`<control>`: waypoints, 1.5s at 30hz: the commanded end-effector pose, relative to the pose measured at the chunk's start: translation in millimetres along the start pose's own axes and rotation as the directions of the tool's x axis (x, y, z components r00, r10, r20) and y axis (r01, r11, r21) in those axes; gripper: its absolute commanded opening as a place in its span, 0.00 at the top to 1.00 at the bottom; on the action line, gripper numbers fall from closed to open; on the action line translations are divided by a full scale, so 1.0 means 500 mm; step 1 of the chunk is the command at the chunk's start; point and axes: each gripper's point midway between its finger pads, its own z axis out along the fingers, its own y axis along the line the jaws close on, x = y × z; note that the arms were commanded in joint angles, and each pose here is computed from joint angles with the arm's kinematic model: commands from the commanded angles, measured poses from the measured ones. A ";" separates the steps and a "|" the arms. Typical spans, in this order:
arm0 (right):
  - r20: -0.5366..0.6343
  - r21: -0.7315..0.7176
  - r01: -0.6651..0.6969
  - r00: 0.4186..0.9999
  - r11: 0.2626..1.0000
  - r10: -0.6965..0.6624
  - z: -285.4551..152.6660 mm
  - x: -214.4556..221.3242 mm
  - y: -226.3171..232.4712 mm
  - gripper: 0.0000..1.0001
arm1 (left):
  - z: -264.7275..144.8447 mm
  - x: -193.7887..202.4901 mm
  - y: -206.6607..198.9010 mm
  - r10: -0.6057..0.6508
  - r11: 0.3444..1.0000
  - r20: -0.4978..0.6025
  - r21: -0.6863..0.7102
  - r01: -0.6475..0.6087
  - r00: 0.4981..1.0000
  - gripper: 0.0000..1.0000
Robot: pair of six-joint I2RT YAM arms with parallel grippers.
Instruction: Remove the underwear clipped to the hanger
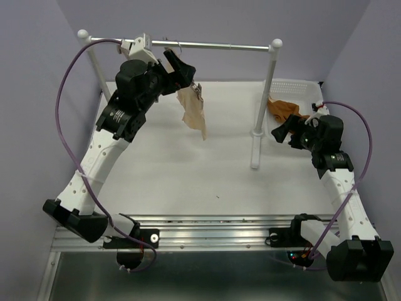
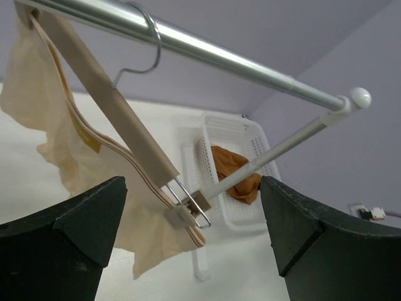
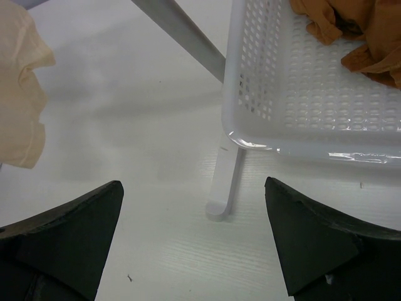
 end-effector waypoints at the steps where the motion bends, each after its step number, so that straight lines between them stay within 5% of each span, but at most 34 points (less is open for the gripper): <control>1: 0.080 0.021 0.039 0.996 0.999 -0.041 -0.017 -0.043 0.002 0.00 | 0.017 -0.049 0.030 0.019 0.990 0.069 -0.141 -0.009 0.997 0.01; 16: 0.102 0.088 0.034 0.994 0.996 -0.043 -0.020 -0.050 -0.021 0.00 | 0.141 -0.032 0.089 0.061 0.953 0.025 -0.300 -0.051 0.998 0.02; 29: 0.111 0.117 0.032 0.993 0.993 -0.045 -0.023 -0.054 -0.031 0.00 | 0.184 -0.001 0.148 0.106 0.907 -0.019 -0.407 -0.105 0.994 0.19; 45: 0.110 0.130 0.028 0.993 0.991 -0.042 -0.020 -0.053 -0.036 0.00 | 0.193 0.000 0.142 0.129 0.912 -0.028 -0.390 -0.129 0.991 0.72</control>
